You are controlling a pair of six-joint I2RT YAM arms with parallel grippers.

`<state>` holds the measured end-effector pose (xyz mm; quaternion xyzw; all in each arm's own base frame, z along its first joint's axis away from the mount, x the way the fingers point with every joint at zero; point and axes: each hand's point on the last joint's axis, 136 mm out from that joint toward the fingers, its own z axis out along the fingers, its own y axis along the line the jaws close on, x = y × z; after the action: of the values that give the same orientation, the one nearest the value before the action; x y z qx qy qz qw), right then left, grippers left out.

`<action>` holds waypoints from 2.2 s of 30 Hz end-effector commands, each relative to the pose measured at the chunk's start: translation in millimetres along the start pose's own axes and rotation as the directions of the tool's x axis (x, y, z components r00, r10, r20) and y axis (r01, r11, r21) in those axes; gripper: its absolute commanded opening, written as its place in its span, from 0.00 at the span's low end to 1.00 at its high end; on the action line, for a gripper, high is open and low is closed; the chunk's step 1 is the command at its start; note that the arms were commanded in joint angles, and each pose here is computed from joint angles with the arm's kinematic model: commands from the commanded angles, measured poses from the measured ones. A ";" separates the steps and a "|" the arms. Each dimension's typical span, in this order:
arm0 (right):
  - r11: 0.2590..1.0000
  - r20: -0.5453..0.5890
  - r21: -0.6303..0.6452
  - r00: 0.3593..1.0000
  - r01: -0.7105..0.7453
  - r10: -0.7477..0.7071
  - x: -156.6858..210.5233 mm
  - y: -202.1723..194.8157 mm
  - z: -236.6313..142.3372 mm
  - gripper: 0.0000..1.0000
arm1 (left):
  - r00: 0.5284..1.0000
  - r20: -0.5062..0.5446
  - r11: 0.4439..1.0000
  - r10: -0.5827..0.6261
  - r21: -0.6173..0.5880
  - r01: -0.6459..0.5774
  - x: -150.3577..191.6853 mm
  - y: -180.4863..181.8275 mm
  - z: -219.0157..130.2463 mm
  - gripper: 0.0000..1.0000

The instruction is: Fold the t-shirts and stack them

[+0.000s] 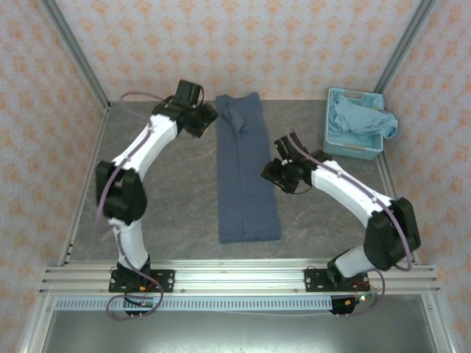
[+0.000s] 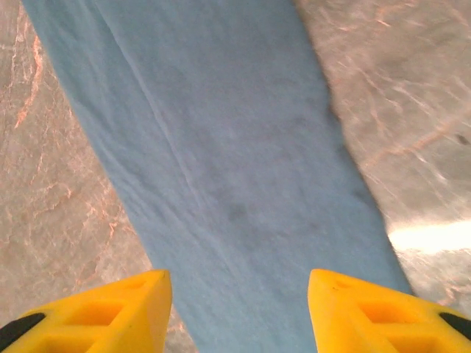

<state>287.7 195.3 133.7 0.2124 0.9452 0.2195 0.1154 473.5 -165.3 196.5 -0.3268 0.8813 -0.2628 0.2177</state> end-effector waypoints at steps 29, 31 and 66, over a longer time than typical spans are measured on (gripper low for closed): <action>0.991 -0.359 0.130 0.932 0.008 0.040 124.7 -113.7 31.0 0.53 | 0.841 -0.540 0.938 0.028 -0.277 -0.209 312.3 206.4 -2.9 0.33; 0.992 -0.362 0.126 0.931 0.006 0.040 124.8 -111.2 34.3 0.53 | 0.845 -0.534 0.939 0.033 -0.274 -0.210 311.0 203.2 0.9 0.30; 0.990 -0.380 0.140 0.924 0.027 0.029 124.8 -93.8 44.4 0.00 | 0.886 -0.446 0.947 0.127 -0.212 -0.242 292.9 161.8 4.8 0.00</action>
<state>156.5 190.8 24.1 0.1804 0.9614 0.1836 -0.0973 187.0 -265.9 20.9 -0.2114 0.9586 -0.1858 -0.0435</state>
